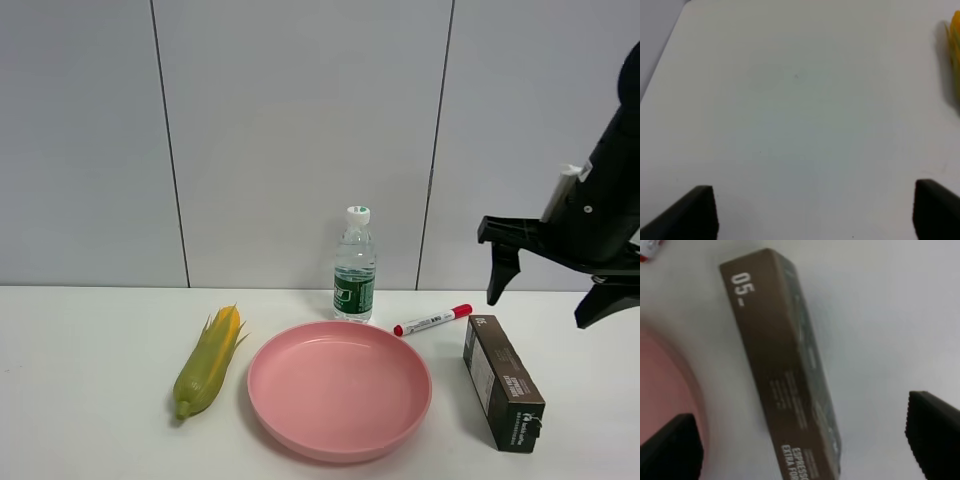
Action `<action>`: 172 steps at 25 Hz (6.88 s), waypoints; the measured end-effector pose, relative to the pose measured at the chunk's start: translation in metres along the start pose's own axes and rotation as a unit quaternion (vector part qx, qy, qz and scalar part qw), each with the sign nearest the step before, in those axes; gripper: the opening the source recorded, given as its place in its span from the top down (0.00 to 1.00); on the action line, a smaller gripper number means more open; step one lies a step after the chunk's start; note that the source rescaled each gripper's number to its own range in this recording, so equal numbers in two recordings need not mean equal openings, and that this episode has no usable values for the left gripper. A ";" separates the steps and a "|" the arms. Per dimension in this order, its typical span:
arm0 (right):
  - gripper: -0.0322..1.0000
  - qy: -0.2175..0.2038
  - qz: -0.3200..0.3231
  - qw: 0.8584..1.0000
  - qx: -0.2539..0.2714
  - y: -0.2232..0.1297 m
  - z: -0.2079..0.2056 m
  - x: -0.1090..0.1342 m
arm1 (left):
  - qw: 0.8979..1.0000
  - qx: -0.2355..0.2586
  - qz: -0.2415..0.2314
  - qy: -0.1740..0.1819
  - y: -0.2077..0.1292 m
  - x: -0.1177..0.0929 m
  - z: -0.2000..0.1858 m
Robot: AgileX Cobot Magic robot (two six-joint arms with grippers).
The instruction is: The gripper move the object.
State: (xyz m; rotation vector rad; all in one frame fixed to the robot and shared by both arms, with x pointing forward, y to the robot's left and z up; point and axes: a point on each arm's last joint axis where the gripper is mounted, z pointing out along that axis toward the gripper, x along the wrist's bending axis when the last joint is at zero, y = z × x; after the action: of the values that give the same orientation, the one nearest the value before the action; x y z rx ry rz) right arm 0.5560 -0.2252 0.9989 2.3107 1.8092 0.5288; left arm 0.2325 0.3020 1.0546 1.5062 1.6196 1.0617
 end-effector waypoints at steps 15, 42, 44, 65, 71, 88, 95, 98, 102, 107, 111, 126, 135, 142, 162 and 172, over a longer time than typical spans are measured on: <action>0.12 -0.044 -0.011 0.998 0.048 0.011 0.057 0.014 | 1.000 0.000 0.000 0.000 0.000 0.000 0.000; 0.96 -0.050 -0.120 0.986 0.100 -0.006 0.118 0.016 | 1.000 0.000 0.000 0.000 0.000 0.000 0.000; 0.96 -0.049 -0.139 0.983 0.105 -0.006 0.113 0.016 | 1.000 0.000 0.000 0.000 0.000 0.000 0.000; 0.96 0.188 -0.649 0.737 0.008 -0.061 -0.086 0.191 | 1.000 0.000 0.000 0.001 0.000 0.000 0.000; 0.96 0.145 -0.696 0.701 0.059 -0.068 -0.036 0.241 | 1.000 0.000 0.000 0.001 0.000 0.000 0.000; 0.96 0.198 -0.750 0.625 0.088 -0.126 -0.004 0.290 | 1.000 0.000 0.000 0.001 0.000 0.000 0.000; 0.96 0.191 -0.775 0.588 0.134 -0.154 0.046 0.296 | 1.000 0.000 0.000 0.001 0.000 0.000 0.000; 0.96 0.192 -0.787 0.569 0.141 -0.164 0.060 0.297 | 1.000 0.000 0.000 0.001 0.000 0.000 0.000; 0.96 0.187 -0.792 0.570 0.117 -0.163 0.071 0.301 | 1.000 0.000 0.000 0.001 0.000 0.000 0.000; 0.96 0.189 -0.783 0.588 0.075 -0.161 0.078 0.308 | 1.000 0.000 0.000 0.001 0.000 0.000 0.000; 0.96 0.167 -0.781 0.595 0.090 -0.163 0.093 0.304 | 1.000 0.000 0.000 0.001 0.000 0.000 0.000; 0.96 0.147 -0.764 0.623 0.085 -0.163 0.104 0.304 | 1.000 0.000 0.000 0.001 0.000 0.000 0.000; 0.49 0.141 -0.756 0.633 0.089 -0.162 0.104 0.303 | 1.000 0.000 0.000 0.001 0.000 0.000 0.000; 0.22 0.136 -0.738 0.655 0.086 -0.157 0.089 0.303 | 1.000 0.000 0.000 0.001 0.000 0.000 0.000; 0.21 0.027 -0.549 0.832 -0.078 -0.025 -0.103 0.230 | 1.000 0.000 0.000 0.001 0.000 0.000 0.000; 0.21 0.006 -0.444 0.895 -0.044 0.000 -0.107 0.140 | 1.000 0.000 0.000 0.001 0.000 0.000 0.000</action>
State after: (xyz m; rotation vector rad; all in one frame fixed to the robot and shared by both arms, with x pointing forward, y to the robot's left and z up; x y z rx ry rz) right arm 0.5449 -0.1004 1.1224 1.1813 2.4784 0.4336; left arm 0.2325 0.3022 1.0546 1.5065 1.6200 1.0638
